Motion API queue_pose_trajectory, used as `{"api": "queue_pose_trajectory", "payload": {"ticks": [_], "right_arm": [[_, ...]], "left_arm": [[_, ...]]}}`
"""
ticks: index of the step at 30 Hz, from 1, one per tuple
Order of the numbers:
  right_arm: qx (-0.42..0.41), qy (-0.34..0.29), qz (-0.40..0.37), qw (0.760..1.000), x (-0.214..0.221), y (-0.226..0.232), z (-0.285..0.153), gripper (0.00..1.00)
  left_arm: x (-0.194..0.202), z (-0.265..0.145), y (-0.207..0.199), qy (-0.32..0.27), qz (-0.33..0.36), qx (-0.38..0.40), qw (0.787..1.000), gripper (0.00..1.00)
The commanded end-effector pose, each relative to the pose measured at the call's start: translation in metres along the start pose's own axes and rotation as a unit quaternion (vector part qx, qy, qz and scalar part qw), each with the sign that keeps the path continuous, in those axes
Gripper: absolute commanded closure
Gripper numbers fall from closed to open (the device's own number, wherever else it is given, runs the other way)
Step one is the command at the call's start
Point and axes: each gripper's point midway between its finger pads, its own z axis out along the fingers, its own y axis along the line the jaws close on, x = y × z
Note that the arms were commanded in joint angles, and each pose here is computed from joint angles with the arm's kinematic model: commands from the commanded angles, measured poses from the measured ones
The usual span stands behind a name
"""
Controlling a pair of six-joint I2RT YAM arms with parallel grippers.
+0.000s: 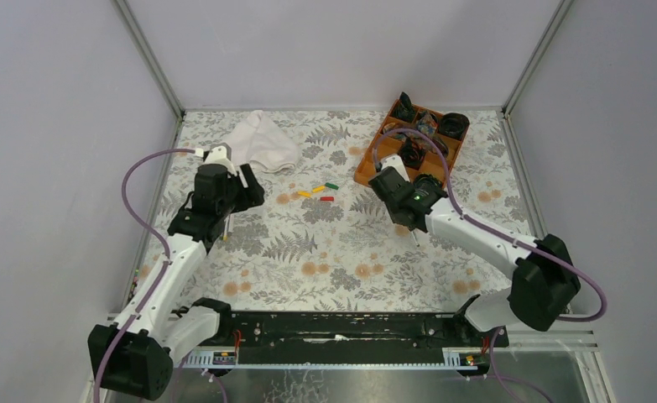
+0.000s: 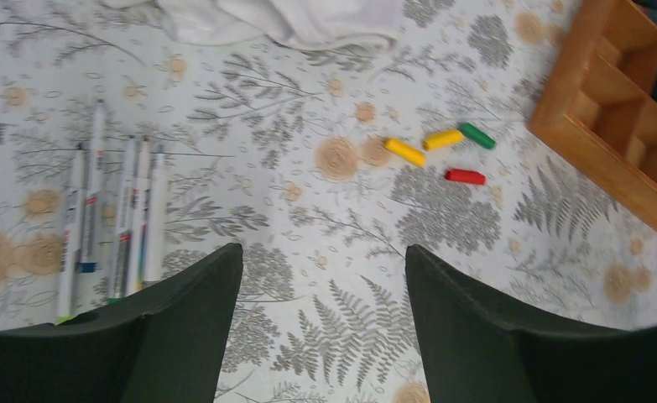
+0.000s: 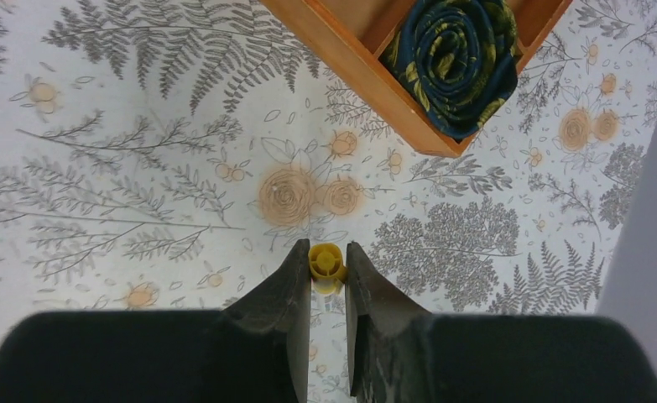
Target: Insert the pens into the pen caps
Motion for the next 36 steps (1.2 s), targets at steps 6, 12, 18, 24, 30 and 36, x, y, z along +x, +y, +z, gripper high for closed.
{"api": "queue_pose_trajectory", "payload": {"ticks": [6, 12, 18, 24, 30, 36], "right_arm": [[-0.007, 0.000, -0.073, 0.997, -0.017, 0.022, 0.054, 1.00], [-0.027, 0.011, -0.078, 0.996, -0.015, 0.043, 0.077, 0.86], [-0.063, 0.017, -0.069, 0.995, -0.013, 0.058, 0.086, 0.64], [-0.085, -0.003, -0.039, 0.996, -0.029, 0.052, 0.069, 0.43], [-0.157, -0.055, 0.014, 0.986, -0.049, 0.051, 0.022, 0.31], [-0.229, -0.082, 0.045, 0.969, -0.043, 0.059, -0.013, 0.30]], "left_arm": [[-0.019, 0.003, 0.044, -0.016, -0.033, -0.073, 0.997, 0.33], [-0.014, 0.007, 0.049, -0.007, -0.032, -0.084, 0.996, 0.31], [-0.005, 0.014, 0.062, 0.015, -0.025, -0.117, 0.993, 0.22], [0.007, 0.027, 0.064, 0.046, -0.017, -0.118, 0.992, 0.25], [0.019, 0.039, 0.088, 0.087, -0.031, -0.145, 0.985, 0.39], [0.024, 0.040, 0.141, 0.113, -0.058, -0.211, 0.969, 0.55]]}}
